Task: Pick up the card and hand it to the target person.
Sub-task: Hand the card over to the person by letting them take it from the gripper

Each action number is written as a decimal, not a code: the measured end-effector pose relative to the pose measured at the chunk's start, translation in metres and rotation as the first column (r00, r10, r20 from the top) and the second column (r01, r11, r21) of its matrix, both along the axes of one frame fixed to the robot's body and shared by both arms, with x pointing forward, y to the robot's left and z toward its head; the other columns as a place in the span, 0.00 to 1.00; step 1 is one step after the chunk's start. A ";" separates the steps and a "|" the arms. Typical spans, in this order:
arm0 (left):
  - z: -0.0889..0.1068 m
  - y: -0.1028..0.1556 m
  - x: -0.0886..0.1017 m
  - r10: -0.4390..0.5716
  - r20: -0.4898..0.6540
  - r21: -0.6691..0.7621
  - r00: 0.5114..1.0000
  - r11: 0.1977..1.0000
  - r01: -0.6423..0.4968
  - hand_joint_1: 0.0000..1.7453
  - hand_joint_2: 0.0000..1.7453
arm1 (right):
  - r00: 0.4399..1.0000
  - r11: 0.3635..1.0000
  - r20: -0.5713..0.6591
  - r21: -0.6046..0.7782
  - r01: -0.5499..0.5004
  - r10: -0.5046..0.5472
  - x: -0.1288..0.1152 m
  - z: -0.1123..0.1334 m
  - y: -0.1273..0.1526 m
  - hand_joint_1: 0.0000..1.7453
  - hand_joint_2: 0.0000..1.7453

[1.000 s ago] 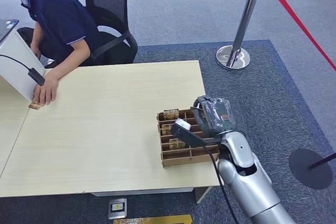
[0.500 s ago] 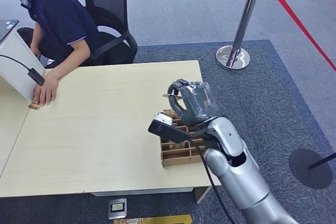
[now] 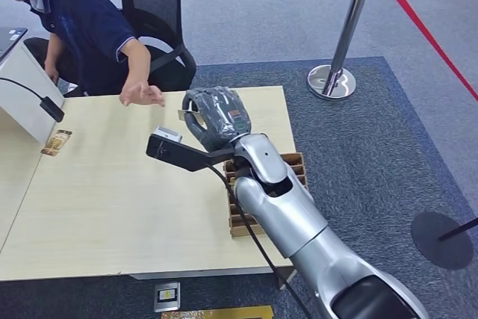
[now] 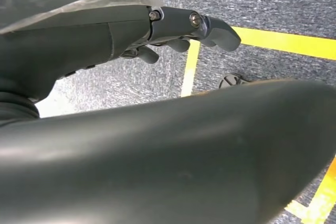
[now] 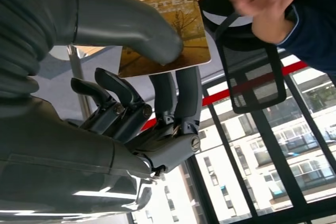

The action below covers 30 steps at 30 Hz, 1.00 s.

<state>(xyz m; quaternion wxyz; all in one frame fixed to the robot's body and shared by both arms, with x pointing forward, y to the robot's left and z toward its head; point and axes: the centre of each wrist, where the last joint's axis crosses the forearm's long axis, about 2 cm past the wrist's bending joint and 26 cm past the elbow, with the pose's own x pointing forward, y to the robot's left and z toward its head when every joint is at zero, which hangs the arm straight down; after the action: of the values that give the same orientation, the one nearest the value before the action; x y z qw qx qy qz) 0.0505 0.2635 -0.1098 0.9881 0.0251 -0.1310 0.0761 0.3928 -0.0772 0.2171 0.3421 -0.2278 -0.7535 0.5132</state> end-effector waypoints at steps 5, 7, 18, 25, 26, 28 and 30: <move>0.000 -0.003 0.002 -0.015 -0.007 -0.006 1.000 1.000 0.014 0.00 0.00 | 0.999 0.999 -0.014 -0.025 0.031 -0.031 0.008 -0.001 0.010 1.00 1.00; 0.000 -0.004 0.002 -0.018 -0.008 -0.007 1.000 1.000 0.018 0.00 0.00 | 0.999 0.998 -0.027 -0.038 0.041 -0.042 0.009 -0.005 0.011 1.00 1.00; 0.001 -0.009 0.003 -0.023 -0.029 -0.007 0.999 1.000 0.023 0.00 0.00 | 0.994 0.996 -0.102 -0.083 0.024 -0.033 0.007 -0.025 0.012 1.00 1.00; 0.001 -0.013 0.003 -0.026 -0.030 -0.009 0.999 1.000 0.026 0.00 0.00 | 0.992 0.997 -0.129 -0.072 0.004 -0.013 0.006 -0.027 0.012 1.00 1.00; 0.001 -0.013 0.003 -0.026 -0.029 -0.008 0.999 1.000 0.026 0.00 0.00 | 0.991 0.998 -0.134 -0.070 0.000 -0.009 0.006 -0.027 0.012 1.00 1.00; 0.001 -0.013 0.003 -0.026 -0.027 -0.006 0.999 1.000 0.025 0.00 0.00 | 0.990 0.998 -0.142 -0.066 -0.009 0.000 0.005 -0.027 0.014 1.00 1.00; 0.001 -0.013 0.003 -0.025 -0.024 -0.004 0.999 1.000 0.025 0.00 0.00 | 0.989 0.998 -0.145 -0.064 -0.019 0.010 0.004 -0.027 0.016 1.00 1.00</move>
<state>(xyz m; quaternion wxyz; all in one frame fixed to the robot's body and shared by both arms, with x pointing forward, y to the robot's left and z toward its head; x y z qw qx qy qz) 0.0539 0.2507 -0.1085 0.9905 0.0224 -0.1195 0.0638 0.3966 -0.0616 0.1905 0.3846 -0.1954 -0.7111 0.5552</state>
